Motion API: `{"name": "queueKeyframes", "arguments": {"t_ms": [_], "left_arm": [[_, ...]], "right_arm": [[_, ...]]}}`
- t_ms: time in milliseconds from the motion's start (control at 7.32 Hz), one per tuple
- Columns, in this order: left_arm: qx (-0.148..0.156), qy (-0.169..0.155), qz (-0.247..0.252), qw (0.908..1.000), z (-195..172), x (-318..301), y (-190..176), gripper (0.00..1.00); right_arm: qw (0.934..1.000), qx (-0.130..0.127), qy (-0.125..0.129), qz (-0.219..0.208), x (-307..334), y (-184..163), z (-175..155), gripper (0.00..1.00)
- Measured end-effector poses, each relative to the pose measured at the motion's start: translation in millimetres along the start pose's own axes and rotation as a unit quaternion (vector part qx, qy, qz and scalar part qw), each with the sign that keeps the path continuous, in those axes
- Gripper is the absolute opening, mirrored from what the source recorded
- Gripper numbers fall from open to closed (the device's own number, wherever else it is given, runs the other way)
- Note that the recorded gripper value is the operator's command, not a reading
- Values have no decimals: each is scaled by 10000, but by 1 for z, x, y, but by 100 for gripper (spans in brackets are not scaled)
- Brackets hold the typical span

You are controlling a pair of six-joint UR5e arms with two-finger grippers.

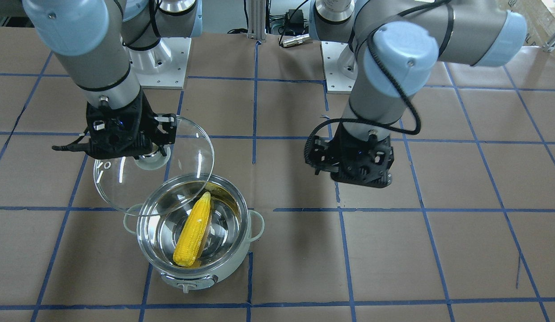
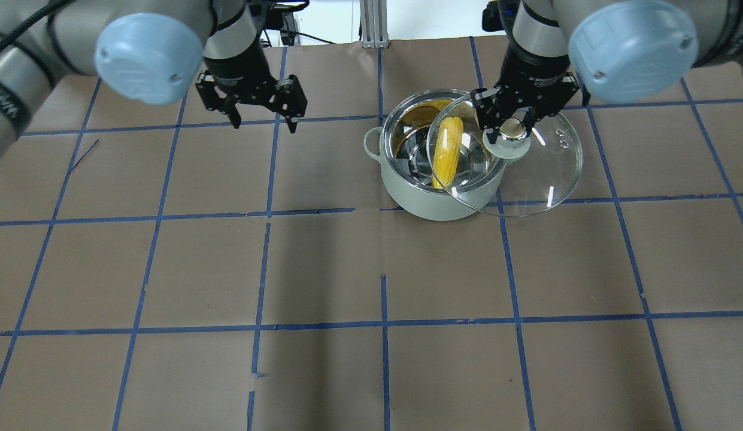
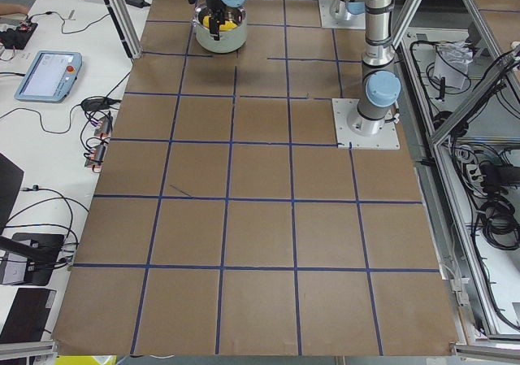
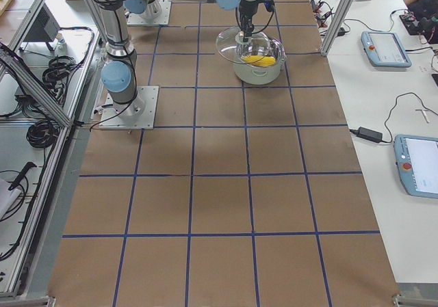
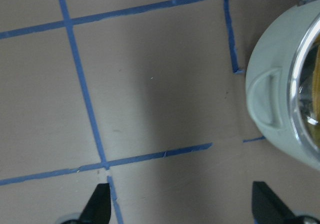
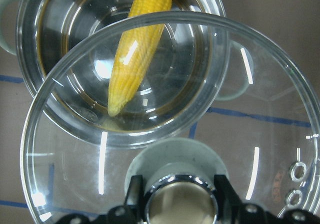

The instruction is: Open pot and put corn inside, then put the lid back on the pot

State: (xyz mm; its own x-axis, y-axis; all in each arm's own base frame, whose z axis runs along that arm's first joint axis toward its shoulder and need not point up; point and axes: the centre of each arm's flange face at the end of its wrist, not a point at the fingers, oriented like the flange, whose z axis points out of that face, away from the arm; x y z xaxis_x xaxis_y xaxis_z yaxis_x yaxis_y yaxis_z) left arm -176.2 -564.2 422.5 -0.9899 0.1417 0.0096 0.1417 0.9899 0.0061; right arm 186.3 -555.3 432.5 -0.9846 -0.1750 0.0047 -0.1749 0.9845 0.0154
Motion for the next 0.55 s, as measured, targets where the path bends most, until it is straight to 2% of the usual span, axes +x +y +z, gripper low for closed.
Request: {"name": "queueKeyframes", "arguments": {"t_ms": [273, 547], "left_arm": [[46, 24, -79, 10000, -9, -44, 49, 100], [67, 17, -94, 9999, -13, -53, 62, 100]], "right_arm": [[10000, 10, 3, -60, -13, -42, 15, 33], [9999, 19, 21, -101, -17, -70, 24, 33]]}}
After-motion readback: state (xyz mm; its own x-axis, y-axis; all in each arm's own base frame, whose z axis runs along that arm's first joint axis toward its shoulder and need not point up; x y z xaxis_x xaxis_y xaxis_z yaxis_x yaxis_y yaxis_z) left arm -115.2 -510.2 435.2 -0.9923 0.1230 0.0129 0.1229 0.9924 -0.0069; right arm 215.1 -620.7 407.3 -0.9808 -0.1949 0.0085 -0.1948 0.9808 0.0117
